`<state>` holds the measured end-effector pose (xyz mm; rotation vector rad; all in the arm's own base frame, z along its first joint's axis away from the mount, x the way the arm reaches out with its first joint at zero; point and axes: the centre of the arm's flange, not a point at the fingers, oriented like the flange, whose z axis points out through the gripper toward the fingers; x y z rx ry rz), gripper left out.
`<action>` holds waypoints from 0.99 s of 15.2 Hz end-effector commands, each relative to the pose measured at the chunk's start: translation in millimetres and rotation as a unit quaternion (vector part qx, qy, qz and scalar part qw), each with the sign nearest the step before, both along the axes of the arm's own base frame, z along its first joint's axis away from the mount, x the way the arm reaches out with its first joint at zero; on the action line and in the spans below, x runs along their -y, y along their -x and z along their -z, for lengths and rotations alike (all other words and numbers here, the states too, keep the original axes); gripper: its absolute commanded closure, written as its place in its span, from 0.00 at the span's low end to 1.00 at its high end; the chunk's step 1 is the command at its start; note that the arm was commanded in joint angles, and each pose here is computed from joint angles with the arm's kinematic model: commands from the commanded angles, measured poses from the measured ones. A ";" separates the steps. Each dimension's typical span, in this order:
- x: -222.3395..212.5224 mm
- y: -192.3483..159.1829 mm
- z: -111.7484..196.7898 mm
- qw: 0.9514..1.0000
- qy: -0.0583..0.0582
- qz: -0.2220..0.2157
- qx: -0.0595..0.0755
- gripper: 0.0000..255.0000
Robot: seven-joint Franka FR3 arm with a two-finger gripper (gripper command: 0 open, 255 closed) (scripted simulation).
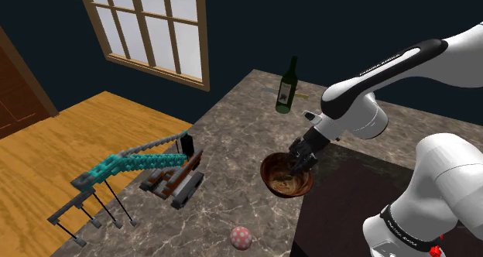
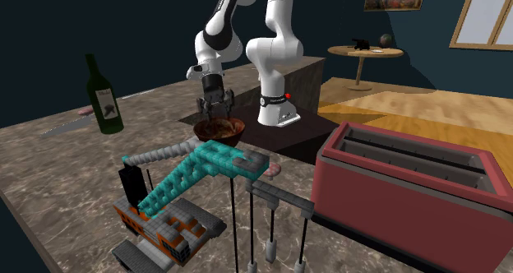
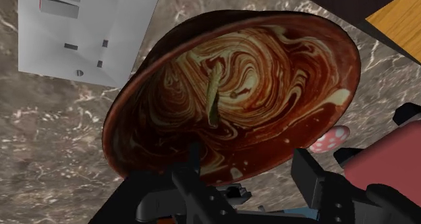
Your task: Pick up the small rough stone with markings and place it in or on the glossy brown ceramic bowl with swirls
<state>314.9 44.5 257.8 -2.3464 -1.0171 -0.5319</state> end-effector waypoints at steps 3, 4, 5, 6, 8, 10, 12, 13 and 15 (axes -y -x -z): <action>0.0 0.0 0.0 1.000 0.000 0.000 0.000 0.00; 0.0 0.0 0.0 1.000 0.000 0.000 0.000 0.00; 8.0 1.9 -10.3 1.000 0.000 0.000 0.000 0.00; 15.9 3.8 -20.7 1.000 0.000 0.000 0.000 0.00; 30.1 7.2 -39.2 1.000 0.000 0.000 0.000 0.00; 30.1 7.2 -39.2 1.000 0.000 0.000 0.000 0.00; 30.1 7.2 -39.2 1.000 0.000 0.000 0.000 0.00; 30.1 7.2 -39.2 1.000 0.000 0.000 0.000 0.00; 30.1 7.2 -39.2 1.000 0.000 0.000 0.000 0.00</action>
